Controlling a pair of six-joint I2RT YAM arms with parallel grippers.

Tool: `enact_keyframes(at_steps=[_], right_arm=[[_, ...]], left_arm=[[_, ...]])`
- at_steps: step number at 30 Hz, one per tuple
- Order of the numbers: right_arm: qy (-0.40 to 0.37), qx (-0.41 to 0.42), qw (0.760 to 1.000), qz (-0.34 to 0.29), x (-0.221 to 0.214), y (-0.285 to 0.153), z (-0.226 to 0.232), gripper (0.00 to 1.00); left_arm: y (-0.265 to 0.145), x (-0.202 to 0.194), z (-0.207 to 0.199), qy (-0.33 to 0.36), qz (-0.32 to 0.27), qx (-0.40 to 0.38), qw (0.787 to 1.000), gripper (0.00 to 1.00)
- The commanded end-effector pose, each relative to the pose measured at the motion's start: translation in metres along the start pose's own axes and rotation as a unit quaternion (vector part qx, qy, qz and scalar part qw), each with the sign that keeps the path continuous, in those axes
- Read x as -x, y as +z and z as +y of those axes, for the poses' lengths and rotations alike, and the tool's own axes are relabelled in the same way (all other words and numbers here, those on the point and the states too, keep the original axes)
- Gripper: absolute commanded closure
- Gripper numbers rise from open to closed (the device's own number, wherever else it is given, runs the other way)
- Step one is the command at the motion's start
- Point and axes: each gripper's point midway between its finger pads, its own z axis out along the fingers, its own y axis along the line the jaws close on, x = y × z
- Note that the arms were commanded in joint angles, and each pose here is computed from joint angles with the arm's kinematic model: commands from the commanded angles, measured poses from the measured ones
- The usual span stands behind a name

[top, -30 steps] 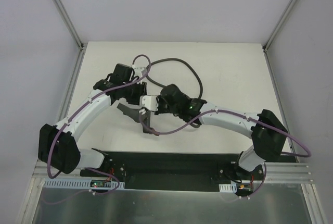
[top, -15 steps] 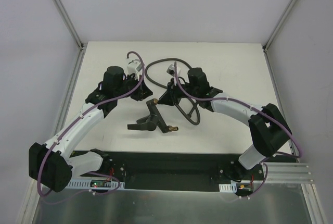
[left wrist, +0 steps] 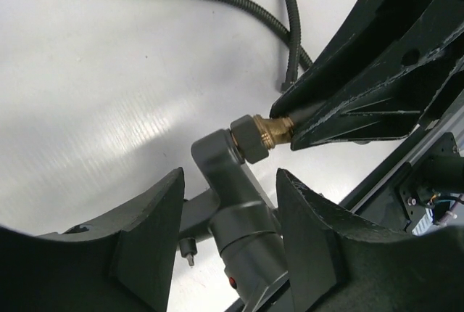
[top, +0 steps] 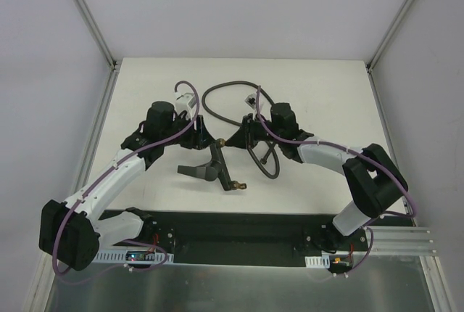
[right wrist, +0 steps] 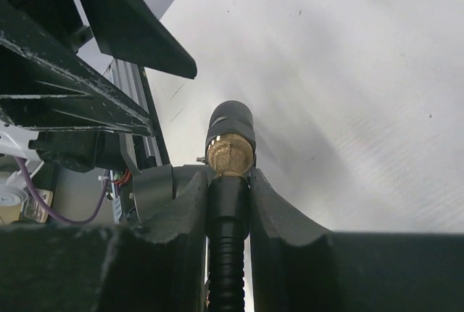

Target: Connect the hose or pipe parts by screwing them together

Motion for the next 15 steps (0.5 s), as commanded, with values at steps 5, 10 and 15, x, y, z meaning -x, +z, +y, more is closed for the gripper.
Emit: enact_keyframes(at_steps=[5, 10, 15], right_arm=[[0.006, 0.026, 0.99, -0.136, 0.063, -0.013, 0.035, 0.99], [0.019, 0.011, 0.989, -0.149, 0.064, -0.015, 0.029, 0.99], [0.026, 0.006, 0.987, -0.158, 0.065, -0.016, 0.027, 0.99]], left_arm=[[0.004, -0.014, -0.003, -0.04, 0.012, -0.013, 0.999, 0.47], [0.016, -0.022, -0.004, -0.053, 0.035, -0.029, 0.998, 0.45], [0.03, -0.034, 0.004, -0.053, 0.062, -0.028, 0.996, 0.45]])
